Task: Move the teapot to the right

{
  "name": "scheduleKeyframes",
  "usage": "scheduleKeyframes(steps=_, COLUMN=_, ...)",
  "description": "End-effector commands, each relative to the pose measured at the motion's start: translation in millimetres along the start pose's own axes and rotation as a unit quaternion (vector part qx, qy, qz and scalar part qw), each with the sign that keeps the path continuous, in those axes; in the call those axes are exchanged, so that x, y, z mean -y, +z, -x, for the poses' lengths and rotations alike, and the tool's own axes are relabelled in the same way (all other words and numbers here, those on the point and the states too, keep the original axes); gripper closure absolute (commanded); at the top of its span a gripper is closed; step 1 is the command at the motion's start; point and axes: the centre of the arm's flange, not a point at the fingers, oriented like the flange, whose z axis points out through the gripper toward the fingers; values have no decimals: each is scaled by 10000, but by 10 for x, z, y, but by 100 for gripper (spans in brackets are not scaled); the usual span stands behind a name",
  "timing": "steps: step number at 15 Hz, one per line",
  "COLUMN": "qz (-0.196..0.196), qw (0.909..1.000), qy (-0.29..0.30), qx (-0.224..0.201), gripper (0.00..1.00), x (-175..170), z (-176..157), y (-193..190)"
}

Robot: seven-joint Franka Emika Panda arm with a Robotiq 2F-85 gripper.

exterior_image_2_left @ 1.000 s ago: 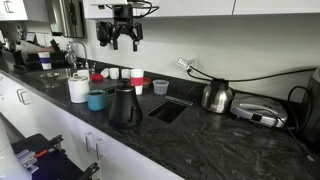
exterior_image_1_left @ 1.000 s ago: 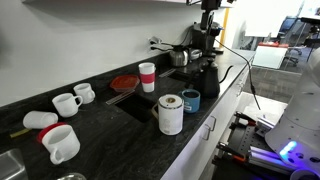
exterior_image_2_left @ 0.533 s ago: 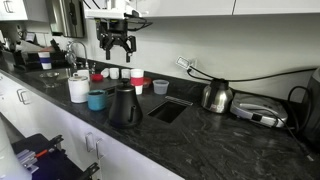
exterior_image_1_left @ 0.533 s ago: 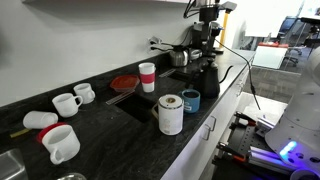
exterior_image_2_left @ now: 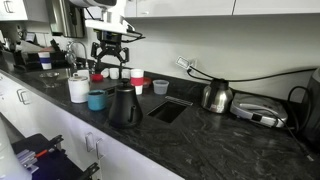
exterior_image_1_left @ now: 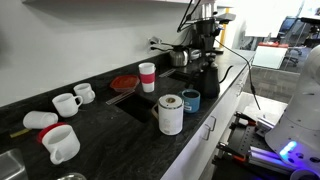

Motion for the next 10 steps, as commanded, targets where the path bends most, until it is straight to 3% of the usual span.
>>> scheduleKeyframes(steps=1, qz=-58, qw=9988, qy=-471, qx=95, gripper=0, x=49, z=-90, y=205)
scheduleKeyframes(steps=10, qz=688, qw=9966, qy=-301, qx=-326, gripper=0, x=-325, z=-479, y=465)
